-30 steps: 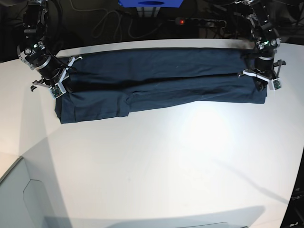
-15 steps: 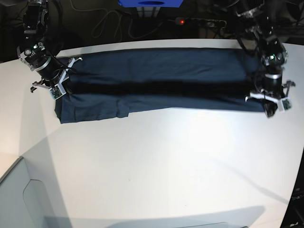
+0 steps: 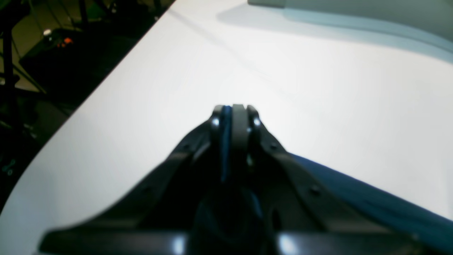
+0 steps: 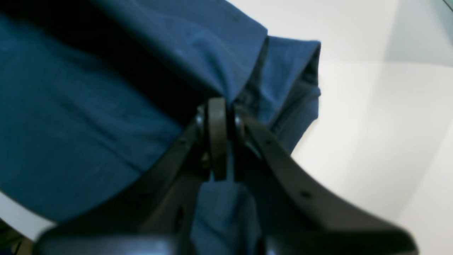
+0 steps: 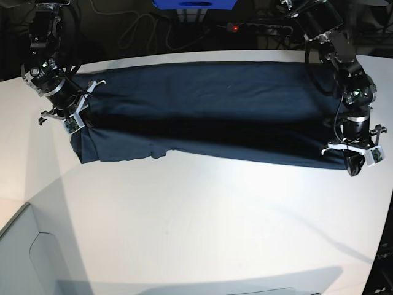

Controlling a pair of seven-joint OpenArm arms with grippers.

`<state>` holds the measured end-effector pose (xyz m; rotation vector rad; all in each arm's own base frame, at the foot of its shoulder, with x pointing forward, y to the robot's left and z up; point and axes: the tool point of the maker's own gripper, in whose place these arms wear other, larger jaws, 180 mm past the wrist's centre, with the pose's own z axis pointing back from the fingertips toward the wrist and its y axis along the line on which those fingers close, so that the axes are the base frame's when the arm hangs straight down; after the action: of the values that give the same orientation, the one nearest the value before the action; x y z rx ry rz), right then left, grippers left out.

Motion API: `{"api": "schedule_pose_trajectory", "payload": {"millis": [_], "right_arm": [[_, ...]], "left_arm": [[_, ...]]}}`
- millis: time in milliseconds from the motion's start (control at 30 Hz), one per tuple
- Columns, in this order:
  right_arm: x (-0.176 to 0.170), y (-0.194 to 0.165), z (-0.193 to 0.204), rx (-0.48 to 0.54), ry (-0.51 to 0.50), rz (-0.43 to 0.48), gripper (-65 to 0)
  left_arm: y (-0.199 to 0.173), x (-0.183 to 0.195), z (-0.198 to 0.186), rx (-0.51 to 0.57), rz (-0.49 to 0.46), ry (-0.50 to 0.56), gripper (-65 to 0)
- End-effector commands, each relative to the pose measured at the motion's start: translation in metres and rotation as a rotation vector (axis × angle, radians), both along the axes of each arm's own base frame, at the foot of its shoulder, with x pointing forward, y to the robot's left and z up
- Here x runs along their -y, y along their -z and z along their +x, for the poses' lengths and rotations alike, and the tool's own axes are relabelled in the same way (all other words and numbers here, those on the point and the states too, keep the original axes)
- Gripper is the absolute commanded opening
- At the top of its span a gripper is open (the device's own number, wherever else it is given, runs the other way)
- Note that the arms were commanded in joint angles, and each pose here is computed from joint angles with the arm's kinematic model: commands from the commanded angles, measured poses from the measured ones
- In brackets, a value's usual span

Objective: Fold the T-shirt properly
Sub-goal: 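Hold the folded strip with both grippers and adjust its edges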

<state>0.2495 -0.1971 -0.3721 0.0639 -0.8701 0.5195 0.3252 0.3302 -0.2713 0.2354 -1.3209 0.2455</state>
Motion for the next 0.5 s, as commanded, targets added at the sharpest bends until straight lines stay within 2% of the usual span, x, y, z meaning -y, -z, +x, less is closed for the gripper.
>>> {"api": "schedule_pose_trajectory", "payload": {"millis": [0, 200, 467], "right_arm": [[-0.001, -0.011, 0.006, 0.038, -0.02, 0.005, -64.8], [-0.001, -0.007, 0.0, 0.023, -0.019, 0.007, -64.8], [-0.001, -0.005, -0.002, 0.016, -0.021, 0.007, -64.8]], "left_arm": [[0.0, -0.006, -0.001, 0.01, 0.004, -0.007, -65.0], [0.047, -0.014, -0.016, -0.1, -0.051, -0.035, -65.0], [0.051, -0.011, -0.039, -0.137, -0.02, -0.026, -65.0]]}}
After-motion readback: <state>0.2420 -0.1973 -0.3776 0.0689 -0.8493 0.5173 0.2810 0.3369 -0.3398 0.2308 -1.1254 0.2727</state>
